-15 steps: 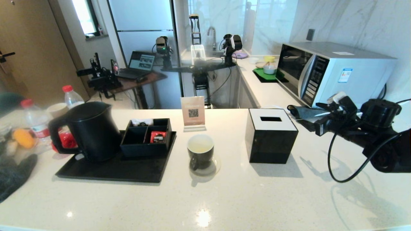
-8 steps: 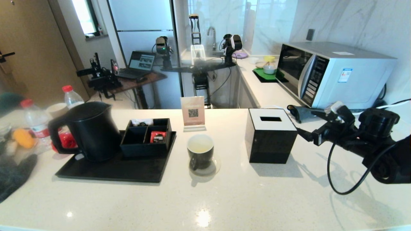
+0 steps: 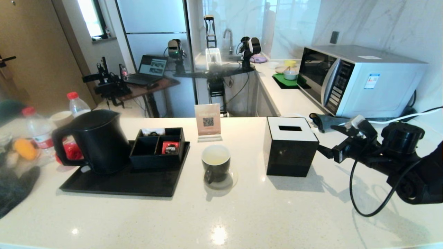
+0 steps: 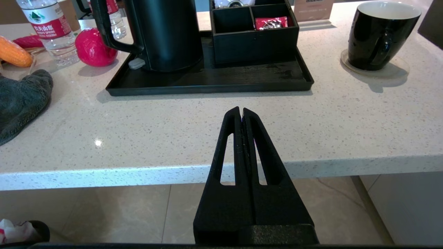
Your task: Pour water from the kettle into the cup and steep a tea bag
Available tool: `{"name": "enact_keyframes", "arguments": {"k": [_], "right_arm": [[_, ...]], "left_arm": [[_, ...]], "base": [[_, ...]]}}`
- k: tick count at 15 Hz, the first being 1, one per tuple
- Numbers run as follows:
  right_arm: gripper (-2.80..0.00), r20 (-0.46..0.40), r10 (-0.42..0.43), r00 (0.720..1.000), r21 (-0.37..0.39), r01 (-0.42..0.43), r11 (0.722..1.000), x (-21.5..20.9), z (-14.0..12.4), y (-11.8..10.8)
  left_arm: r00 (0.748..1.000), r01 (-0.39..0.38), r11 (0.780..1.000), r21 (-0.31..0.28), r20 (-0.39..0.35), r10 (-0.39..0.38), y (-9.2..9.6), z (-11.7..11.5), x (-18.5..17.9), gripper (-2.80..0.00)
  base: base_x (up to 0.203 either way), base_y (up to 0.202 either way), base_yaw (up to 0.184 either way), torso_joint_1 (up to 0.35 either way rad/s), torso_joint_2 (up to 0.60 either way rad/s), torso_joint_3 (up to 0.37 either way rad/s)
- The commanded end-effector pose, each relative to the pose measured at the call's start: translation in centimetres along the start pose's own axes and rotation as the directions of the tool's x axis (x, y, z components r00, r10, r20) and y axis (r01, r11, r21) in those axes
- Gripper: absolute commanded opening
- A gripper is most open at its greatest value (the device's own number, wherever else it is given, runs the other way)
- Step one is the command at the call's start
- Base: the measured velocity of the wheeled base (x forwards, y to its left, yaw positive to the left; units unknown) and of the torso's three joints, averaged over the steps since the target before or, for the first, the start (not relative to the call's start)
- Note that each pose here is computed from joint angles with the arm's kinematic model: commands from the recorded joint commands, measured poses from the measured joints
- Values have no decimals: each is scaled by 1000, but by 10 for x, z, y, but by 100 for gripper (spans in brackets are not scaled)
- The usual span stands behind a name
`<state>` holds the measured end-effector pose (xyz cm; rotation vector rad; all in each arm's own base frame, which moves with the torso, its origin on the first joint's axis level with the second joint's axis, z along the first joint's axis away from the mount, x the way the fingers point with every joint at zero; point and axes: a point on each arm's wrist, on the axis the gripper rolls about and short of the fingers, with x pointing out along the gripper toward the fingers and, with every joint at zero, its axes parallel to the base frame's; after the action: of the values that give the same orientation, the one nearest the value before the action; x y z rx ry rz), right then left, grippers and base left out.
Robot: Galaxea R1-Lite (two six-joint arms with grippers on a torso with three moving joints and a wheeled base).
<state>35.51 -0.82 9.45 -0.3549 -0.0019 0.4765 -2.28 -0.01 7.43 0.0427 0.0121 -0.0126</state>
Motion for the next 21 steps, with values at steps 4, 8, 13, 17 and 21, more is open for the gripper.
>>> {"name": "enact_keyframes", "arguments": {"k": [4, 8, 13, 17, 21], "right_arm": [[0, -30, -5, 1000, 20, 6, 1000, -5, -17, 2], [0, -44, -65, 997, 21, 66, 998, -17, -22, -16], [0, 1, -118, 993, -8, 118, 993, -28, -11, -28], [0, 20, -136, 990, 4, 136, 991, -42, 3, -28], [0, 23, -136, 990, 4, 136, 991, -60, 13, -17]], "left_arm": [[1000, 0, 1000, 0, 0, 0, 0, 0, 0, -280], [1000, 0, 1000, 0, 1, 0, 0, 0, 0, -280], [1000, 0, 1000, 0, 1, 0, 0, 0, 0, -280], [1000, 0, 1000, 0, 0, 0, 0, 0, 0, -280], [1000, 0, 1000, 0, 0, 0, 0, 0, 0, -280]], "base": [[0, 0, 0, 0, 0, 0], [0, 0, 0, 0, 0, 0], [0, 0, 0, 0, 0, 0], [0, 0, 0, 0, 0, 0], [0, 0, 0, 0, 0, 0]]}}
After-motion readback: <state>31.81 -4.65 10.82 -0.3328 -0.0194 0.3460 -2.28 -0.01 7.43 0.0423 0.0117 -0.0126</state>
